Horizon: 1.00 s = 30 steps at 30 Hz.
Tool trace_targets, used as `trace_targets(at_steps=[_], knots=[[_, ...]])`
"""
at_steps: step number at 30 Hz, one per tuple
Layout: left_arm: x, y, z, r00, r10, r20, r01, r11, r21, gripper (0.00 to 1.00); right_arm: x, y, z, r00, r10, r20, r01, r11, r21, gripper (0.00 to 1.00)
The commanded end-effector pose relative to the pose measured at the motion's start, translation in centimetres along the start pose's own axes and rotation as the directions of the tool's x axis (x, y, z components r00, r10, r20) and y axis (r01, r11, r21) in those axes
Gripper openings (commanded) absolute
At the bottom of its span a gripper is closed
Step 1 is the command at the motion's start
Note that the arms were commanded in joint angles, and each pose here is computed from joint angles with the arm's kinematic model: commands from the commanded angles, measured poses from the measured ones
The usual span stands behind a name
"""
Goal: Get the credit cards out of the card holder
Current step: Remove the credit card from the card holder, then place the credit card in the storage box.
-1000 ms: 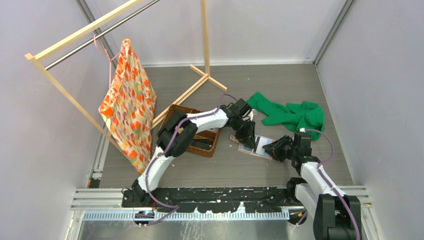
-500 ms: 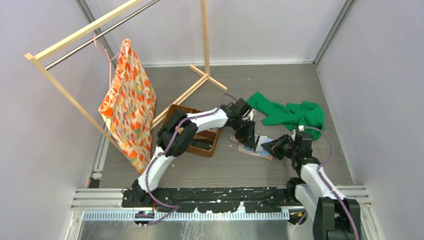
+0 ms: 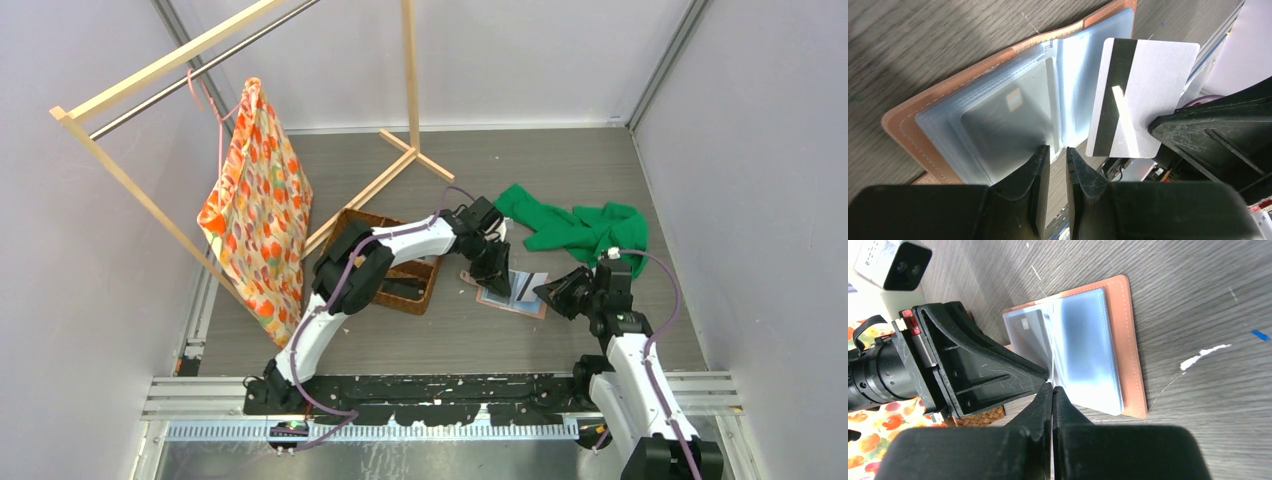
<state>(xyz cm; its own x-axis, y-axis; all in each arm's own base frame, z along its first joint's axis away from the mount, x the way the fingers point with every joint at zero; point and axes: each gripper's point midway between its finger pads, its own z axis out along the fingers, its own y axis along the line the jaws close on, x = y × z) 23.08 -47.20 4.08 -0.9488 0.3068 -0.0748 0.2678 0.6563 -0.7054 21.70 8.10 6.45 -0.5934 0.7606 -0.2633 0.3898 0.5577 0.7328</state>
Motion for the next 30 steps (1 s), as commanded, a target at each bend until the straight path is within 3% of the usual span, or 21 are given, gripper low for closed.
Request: trace_targets(at_steps=[1,7,14,20,24,30], knots=[[-0.7,-1.0,-2.7,0.997,0.052,0.065,-0.051,0.998,-0.023,0.21,-0.8,0.5,-1.0,0.999,-0.023,0.027,0.022,0.999,0.033,0.01],[-1.3,-4.3,-7.2,0.984,0.108,0.143,-0.111,0.994,0.015,0.24,-2.1,4.0,-2.7,0.996,-0.063,0.068,0.067,0.996,-0.062,0.01],[-1.3,-6.6,-11.8,0.985,0.039,0.165,-0.078,0.969,0.234,0.51,-1.5,8.7,-3.7,0.997,-0.08,0.013,0.081,0.956,-0.283,0.01],[-1.5,-8.2,-14.7,0.98,-0.016,0.198,-0.077,0.89,0.45,0.74,-1.0,12.0,-4.5,0.998,-0.053,-0.036,0.03,0.883,-0.469,0.01],[-1.9,-8.8,-15.1,0.979,-0.058,0.196,-0.059,0.838,0.542,0.75,-0.7,13.8,-5.3,0.995,-0.06,-0.076,0.007,0.828,-0.561,0.01],[-2.6,-10.1,-15.5,0.978,-0.085,0.189,-0.058,0.764,0.642,0.7,0.0,14.0,-5.4,0.988,-0.084,-0.127,-0.005,0.817,-0.577,0.01]])
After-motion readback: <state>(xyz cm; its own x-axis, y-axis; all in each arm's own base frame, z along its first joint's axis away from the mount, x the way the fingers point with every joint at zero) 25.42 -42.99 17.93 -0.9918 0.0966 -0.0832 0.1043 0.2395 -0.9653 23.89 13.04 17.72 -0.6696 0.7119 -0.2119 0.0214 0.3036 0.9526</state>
